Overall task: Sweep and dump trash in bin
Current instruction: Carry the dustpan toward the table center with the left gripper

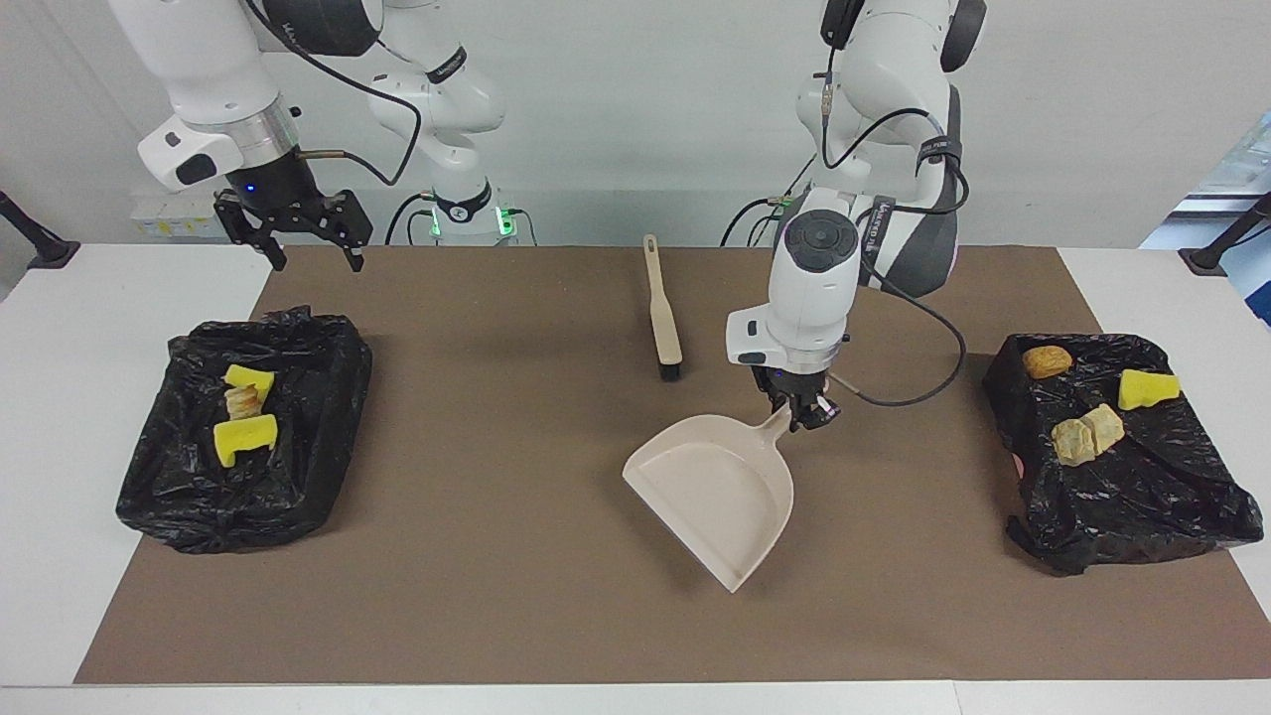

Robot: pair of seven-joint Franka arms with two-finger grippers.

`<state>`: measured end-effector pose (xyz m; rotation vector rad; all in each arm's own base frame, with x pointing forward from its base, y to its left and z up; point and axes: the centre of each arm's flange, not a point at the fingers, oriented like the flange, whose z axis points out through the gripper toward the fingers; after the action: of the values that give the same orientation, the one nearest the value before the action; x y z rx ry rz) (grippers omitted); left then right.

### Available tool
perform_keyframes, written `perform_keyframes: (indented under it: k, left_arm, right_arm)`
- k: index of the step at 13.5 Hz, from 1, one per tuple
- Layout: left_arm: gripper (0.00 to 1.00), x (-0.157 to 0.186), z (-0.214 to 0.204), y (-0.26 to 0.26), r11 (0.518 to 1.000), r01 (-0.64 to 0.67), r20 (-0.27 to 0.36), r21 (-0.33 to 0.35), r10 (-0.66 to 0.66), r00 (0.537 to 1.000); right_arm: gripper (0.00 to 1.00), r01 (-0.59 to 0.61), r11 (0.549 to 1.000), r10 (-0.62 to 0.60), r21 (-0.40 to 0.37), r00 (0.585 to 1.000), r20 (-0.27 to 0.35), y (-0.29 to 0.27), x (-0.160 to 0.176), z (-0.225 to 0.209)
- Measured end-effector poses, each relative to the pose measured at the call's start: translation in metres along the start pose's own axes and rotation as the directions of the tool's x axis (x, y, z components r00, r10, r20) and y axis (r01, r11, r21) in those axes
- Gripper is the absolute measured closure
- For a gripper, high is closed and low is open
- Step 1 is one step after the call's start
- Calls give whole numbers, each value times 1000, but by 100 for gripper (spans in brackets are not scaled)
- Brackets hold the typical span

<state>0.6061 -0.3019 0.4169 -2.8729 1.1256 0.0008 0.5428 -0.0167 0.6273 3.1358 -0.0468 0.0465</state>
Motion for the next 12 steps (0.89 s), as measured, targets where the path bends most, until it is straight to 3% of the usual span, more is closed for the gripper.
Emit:
perform_keyframes:
  k: [4,8,12]
  left_arm:
    - [68,14,2,24,966,257,-25,-21,-257,966]
    - [68,25,-9,47,882,469,-38,-47,-471,881]
    - [68,34,-6,58,822,563,-24,-83,-566,824]
  right_arm:
    - [0,0,1000,0,0,1000,0,0,0,0]
    - [0,0,1000,0,0,1000,0,0,0,0]
    - [0,0,1000,0,0,1000,0,0,0,0]
